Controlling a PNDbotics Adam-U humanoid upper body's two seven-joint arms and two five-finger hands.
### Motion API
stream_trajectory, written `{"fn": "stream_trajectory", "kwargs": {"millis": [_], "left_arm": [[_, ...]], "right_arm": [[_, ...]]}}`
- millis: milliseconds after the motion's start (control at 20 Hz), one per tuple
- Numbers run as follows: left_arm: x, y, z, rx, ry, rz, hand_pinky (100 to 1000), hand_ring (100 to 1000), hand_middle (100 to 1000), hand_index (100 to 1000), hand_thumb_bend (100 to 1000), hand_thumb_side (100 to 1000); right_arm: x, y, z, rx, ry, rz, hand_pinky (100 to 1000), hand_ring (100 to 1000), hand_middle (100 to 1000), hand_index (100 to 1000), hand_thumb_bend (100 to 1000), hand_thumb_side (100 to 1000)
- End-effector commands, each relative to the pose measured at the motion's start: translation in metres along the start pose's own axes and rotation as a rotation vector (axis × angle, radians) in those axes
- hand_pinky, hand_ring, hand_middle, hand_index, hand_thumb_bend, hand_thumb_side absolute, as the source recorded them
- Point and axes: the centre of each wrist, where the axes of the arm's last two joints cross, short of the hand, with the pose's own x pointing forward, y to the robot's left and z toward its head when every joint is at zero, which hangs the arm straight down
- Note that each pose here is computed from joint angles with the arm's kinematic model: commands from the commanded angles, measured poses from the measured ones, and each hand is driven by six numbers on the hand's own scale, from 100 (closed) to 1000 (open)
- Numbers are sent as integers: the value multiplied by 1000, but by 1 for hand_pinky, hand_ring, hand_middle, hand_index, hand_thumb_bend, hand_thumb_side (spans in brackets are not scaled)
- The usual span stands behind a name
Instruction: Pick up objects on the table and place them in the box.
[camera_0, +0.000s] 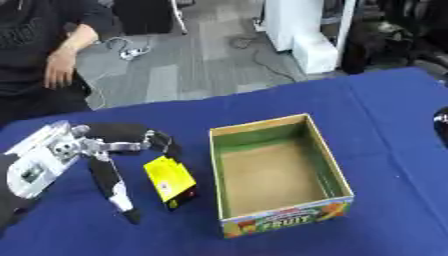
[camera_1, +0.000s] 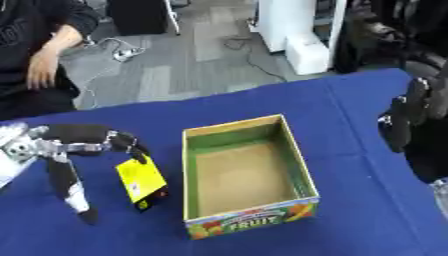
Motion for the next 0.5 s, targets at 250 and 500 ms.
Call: {"fn": "stream_trajectory", "kwargs": {"millis": [250,500], "left_arm": [[-6,-1,14,-194,-116,-160,893,795,863,858,832,659],[-9,-11,16,-187,-97,-150,891,794,867,862,820,666]], "right_arm": [[8,-2,-4,22,0,28,147,311,391,501,100,1000],[7,-2,-4,24,0,29,147,311,391,501,100,1000]]}}
